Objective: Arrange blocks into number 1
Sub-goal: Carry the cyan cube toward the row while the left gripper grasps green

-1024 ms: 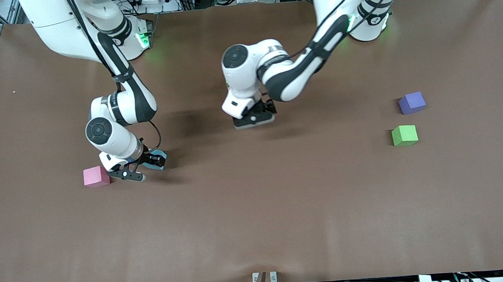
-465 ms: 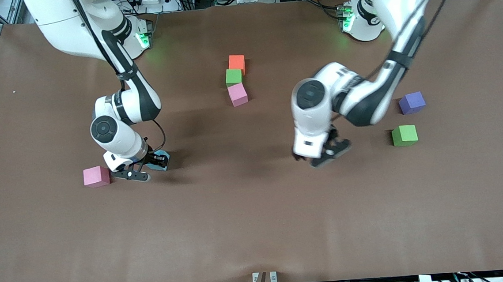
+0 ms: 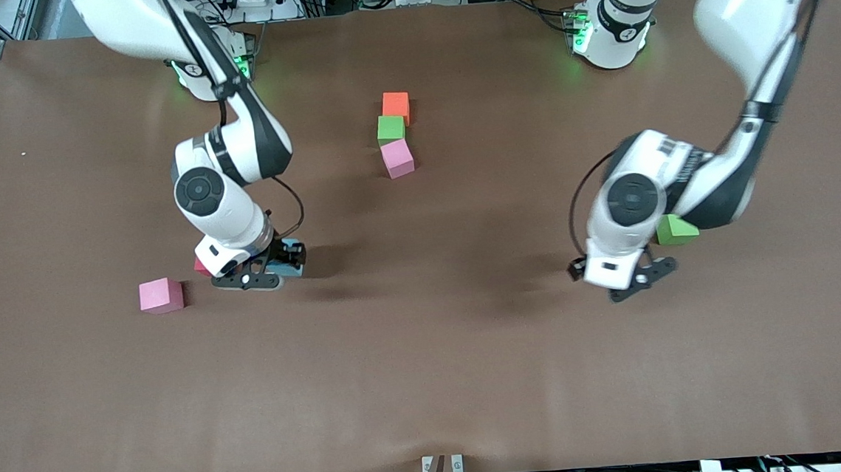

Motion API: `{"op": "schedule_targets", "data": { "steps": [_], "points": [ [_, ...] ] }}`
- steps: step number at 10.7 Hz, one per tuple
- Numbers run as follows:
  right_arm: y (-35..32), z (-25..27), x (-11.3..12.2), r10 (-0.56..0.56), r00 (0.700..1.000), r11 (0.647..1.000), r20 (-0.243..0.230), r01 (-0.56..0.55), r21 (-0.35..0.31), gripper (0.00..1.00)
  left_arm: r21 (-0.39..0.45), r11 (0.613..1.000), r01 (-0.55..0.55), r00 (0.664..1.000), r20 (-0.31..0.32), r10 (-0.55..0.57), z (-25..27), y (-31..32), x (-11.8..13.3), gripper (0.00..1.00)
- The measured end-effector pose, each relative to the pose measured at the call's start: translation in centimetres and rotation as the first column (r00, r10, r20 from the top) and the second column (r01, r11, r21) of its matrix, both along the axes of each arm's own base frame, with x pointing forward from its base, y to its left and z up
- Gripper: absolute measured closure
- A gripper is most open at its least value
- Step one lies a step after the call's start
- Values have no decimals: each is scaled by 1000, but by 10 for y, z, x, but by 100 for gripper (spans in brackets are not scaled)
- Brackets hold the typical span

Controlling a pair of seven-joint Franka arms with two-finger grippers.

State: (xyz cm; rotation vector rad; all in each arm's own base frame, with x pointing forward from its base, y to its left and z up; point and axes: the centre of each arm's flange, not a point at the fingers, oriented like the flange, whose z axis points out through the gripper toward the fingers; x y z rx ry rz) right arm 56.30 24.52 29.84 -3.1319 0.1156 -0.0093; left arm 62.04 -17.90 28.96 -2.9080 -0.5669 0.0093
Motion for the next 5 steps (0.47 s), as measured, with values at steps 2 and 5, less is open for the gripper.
{"op": "schedule_targets", "data": {
  "steps": [2, 5],
  "points": [
    [47, 22, -15, 32, 999, 999, 1, -32, -2, 39, -50, 998, 49, 998, -45, -51, 1, 55, -6, 0],
    [118, 13, -55, 35, 999, 999, 21, -35, 2, 39, -89, 987, 134, 989, -47, -139, -9, 124, -22, 0]
  ]
}}
